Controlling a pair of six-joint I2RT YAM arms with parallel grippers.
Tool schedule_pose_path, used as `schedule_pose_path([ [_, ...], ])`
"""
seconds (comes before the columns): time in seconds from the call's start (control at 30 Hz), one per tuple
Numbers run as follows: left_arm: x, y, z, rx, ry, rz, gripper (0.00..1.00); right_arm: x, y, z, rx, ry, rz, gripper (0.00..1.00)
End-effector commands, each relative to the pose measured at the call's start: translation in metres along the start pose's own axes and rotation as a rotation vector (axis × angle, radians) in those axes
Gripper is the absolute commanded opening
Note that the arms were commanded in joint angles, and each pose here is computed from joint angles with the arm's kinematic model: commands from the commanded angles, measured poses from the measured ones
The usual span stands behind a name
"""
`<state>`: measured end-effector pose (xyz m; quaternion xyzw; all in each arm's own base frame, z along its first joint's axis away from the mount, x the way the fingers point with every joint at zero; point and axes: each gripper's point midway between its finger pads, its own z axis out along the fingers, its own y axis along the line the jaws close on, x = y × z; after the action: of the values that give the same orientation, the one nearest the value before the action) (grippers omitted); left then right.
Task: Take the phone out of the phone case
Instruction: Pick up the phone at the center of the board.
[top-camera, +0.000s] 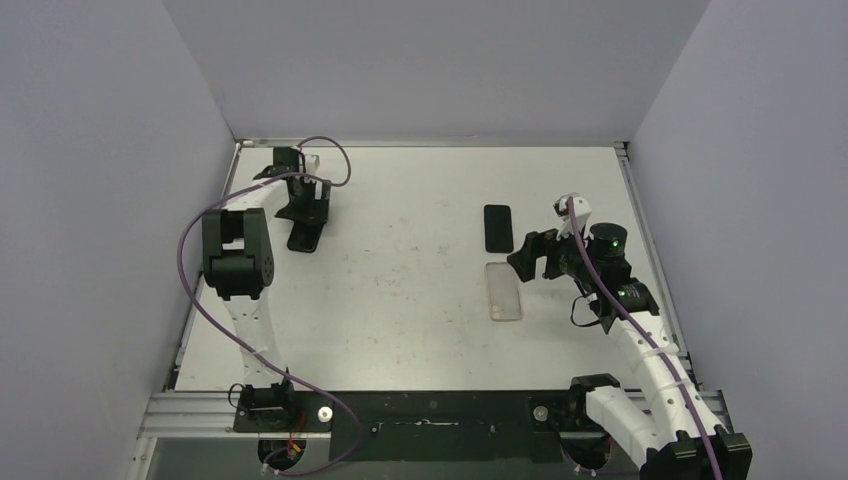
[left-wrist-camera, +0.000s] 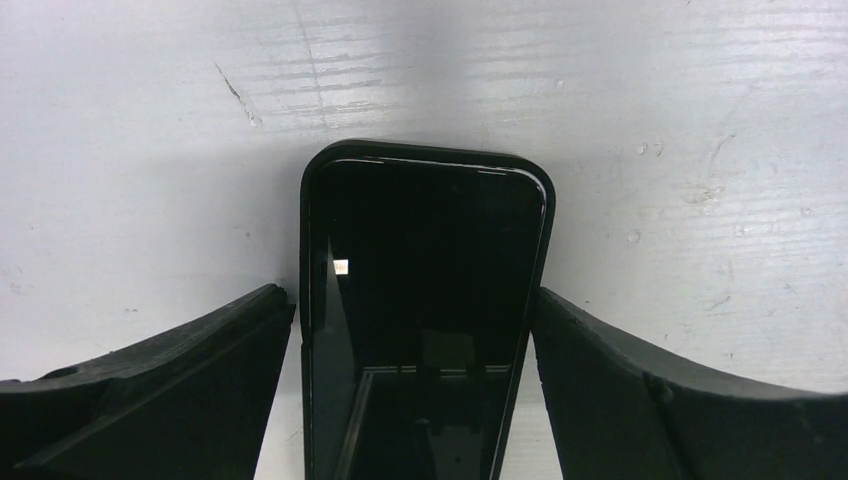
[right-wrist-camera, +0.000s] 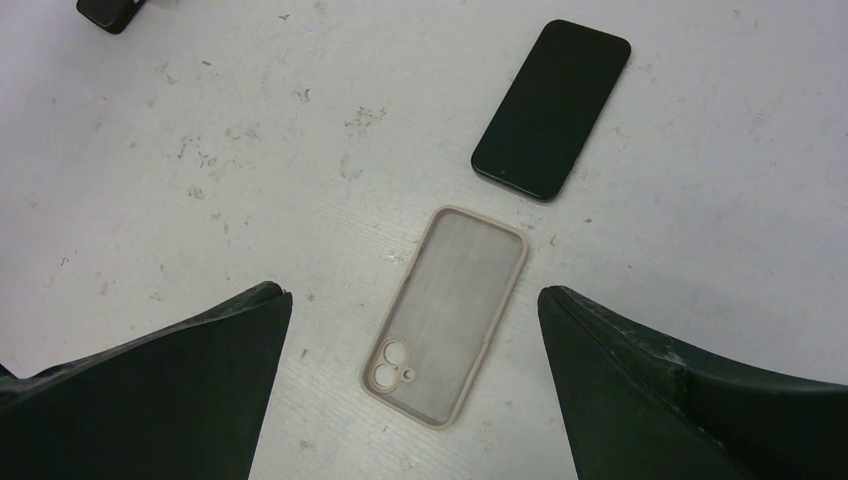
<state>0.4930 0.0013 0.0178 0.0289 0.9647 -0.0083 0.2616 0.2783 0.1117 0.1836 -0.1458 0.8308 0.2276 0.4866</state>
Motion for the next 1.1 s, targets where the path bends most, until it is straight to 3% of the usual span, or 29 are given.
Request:
schedule_pose_path([
  [0.0, 0.039, -0.001, 0.005, 0.014, 0.119, -0.040, 0.81, -0.009, -0.003, 0.001, 0.022, -0.034, -0.028, 1.00],
  [0.17, 0.057, -0.019, -0.014, 0.063, 0.142, -0.177, 0.56, -0.004, -0.003, 0.004, 0.044, -0.006, -0.027, 1.00],
  [0.3, 0.068, -0.049, -0.038, 0.161, 0.104, -0.323, 0.44, -0.003, 0.010, 0.008, -0.005, -0.004, -0.012, 1.00],
  [0.67, 0.146, -0.136, -0.089, 0.299, 0.145, -0.532, 0.28, 0.015, 0.067, 0.028, -0.159, 0.027, 0.035, 1.00],
  [0.87, 0.161, -0.180, -0.112, 0.434, 0.133, -0.644, 0.24, 0.027, 0.117, 0.046, -0.280, 0.033, 0.113, 1.00],
  [1.07, 0.165, -0.189, -0.125, 0.501, 0.105, -0.759, 0.20, 0.041, 0.165, 0.067, -0.352, 0.087, 0.170, 1.00],
])
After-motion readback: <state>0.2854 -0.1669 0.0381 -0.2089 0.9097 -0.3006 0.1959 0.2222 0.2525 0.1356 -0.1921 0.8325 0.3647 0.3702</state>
